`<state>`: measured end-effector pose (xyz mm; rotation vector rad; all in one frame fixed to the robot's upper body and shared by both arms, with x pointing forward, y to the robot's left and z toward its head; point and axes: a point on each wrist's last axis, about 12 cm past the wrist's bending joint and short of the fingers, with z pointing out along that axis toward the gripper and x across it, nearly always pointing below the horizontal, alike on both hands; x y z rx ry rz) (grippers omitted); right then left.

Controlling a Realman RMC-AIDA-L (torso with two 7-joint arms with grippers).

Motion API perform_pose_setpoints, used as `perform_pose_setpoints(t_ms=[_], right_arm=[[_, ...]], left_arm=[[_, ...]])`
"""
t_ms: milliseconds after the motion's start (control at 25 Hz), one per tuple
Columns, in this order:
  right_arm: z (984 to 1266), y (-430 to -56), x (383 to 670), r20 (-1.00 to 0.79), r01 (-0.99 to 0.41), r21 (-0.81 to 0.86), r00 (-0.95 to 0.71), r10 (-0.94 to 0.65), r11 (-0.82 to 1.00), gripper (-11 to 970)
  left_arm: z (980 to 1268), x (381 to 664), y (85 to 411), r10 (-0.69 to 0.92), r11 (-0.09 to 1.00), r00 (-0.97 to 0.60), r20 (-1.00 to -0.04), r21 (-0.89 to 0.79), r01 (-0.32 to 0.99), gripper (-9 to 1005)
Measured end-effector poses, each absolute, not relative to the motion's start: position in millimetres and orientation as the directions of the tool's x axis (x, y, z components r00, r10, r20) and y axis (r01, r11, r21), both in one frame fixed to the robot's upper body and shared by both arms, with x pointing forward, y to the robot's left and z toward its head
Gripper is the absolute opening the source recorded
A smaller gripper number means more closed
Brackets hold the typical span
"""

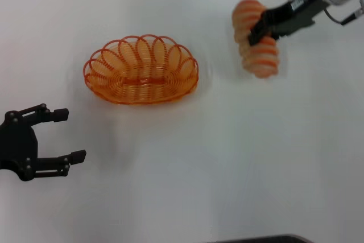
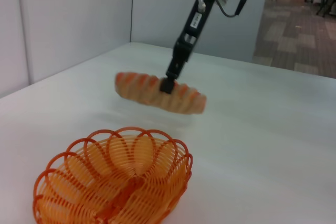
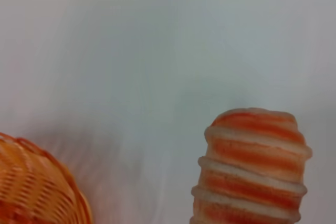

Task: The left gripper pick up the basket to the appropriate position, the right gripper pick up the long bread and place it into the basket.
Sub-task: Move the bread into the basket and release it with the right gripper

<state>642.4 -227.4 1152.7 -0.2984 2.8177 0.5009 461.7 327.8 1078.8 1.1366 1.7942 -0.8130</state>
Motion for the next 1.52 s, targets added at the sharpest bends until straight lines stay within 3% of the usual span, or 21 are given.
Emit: perform_pose_setpoints(t_ms=[360, 720, 1040, 1520], right_arm=[[1188.4, -173.6, 662.8, -0.506, -0.586, 0.191, -0.746, -0.432, 0.787, 435], [1215.8, -119.3, 652.3, -0.658, -0.906, 0.060, -0.352, -0.666, 0.420, 355], [1199.4, -95.4, 632.9, -0.541, -0.978, -0.029, -0.159, -0.826, 0.207, 286], [1187.8, -86.0, 626.7, -0.450, -0.986, -0.086, -0.087, -0.889, 0.140, 212]], left_arm=[[1079.4, 462.3, 328.4, 0.372, 0.383, -0.236, -0.897, -0.083, 0.920, 900], [1080.6, 464.3, 327.8, 0.373, 0.381, -0.231, -0.899, -0.078, 0.921, 900], [1081.0, 464.4, 330.5, 0.344, 0.411, -0.233, -0.910, -0.077, 0.908, 901], [1079.8, 463.7, 331.6, 0.317, 0.431, -0.241, -0.917, -0.087, 0.898, 900]])
